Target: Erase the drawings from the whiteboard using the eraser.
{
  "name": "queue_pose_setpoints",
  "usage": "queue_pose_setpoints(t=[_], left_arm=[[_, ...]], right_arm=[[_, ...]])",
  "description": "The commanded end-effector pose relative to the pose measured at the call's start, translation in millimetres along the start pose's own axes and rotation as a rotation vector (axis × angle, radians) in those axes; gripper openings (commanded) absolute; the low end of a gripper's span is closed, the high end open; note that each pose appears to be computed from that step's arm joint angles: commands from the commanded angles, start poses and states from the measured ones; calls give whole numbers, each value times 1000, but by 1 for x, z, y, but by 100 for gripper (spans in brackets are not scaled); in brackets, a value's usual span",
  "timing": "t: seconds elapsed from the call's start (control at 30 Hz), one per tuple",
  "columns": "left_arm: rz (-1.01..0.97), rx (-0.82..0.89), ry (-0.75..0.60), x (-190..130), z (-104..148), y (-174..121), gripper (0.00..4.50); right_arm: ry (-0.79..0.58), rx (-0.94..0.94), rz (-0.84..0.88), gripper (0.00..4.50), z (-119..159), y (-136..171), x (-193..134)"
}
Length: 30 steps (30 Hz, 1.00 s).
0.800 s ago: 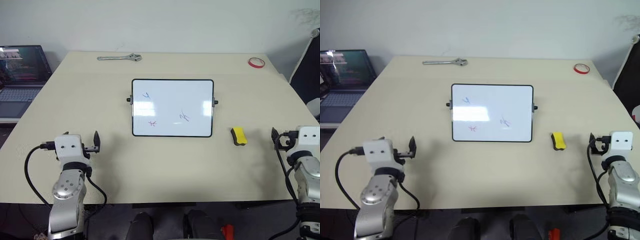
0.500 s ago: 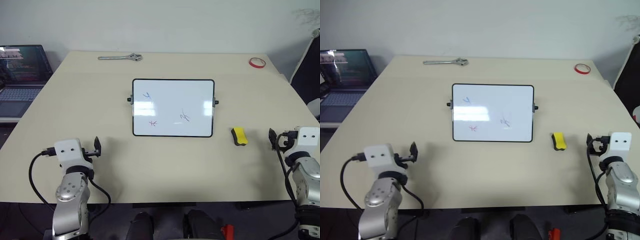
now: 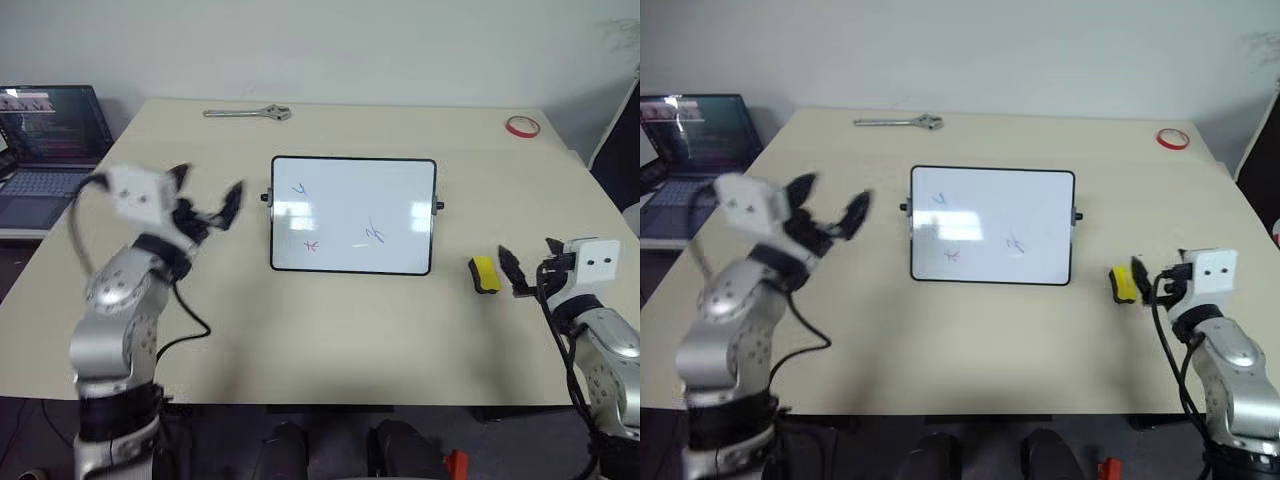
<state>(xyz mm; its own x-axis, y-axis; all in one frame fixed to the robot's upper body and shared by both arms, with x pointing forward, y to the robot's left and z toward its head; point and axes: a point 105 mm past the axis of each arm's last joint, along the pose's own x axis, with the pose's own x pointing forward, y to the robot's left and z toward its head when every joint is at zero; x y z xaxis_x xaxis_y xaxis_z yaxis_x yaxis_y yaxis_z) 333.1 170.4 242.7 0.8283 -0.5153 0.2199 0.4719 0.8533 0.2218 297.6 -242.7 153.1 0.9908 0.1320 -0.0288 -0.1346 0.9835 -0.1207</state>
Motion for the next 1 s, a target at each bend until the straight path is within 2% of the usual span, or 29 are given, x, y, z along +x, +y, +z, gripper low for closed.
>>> queue_pose_setpoints(t=[0.03, 0.13, 0.23, 0.33, 0.73, 0.93, 0.97, 1.0], left_arm=[[-288, 1, 26, 11, 4, -32, 450], [-665, 88, 105, 18, -6, -72, 450], [-870, 168, 173, 13, -19, -85, 450], [-992, 231, 197, 14, -28, -93, 450], [-1090, 255, 136, 17, -32, -116, 450], [-1077, 247, 139, 13, -34, -116, 450], [-1073, 245, 143, 12, -35, -115, 450], [-1068, 243, 147, 11, -37, -114, 450]], right_arm=[[24, 22, -29, 447, 11, 8, -6], [139, 79, -44, 447, -5, 15, -4], [180, 111, -71, 447, -13, 16, 1], [213, 101, -87, 447, -22, 18, 11], [230, 98, -127, 447, -35, 19, 37], [232, 110, -130, 447, -37, 14, 40], [235, 113, -130, 411, -38, 14, 40], [241, 114, -130, 394, -40, 14, 41]])
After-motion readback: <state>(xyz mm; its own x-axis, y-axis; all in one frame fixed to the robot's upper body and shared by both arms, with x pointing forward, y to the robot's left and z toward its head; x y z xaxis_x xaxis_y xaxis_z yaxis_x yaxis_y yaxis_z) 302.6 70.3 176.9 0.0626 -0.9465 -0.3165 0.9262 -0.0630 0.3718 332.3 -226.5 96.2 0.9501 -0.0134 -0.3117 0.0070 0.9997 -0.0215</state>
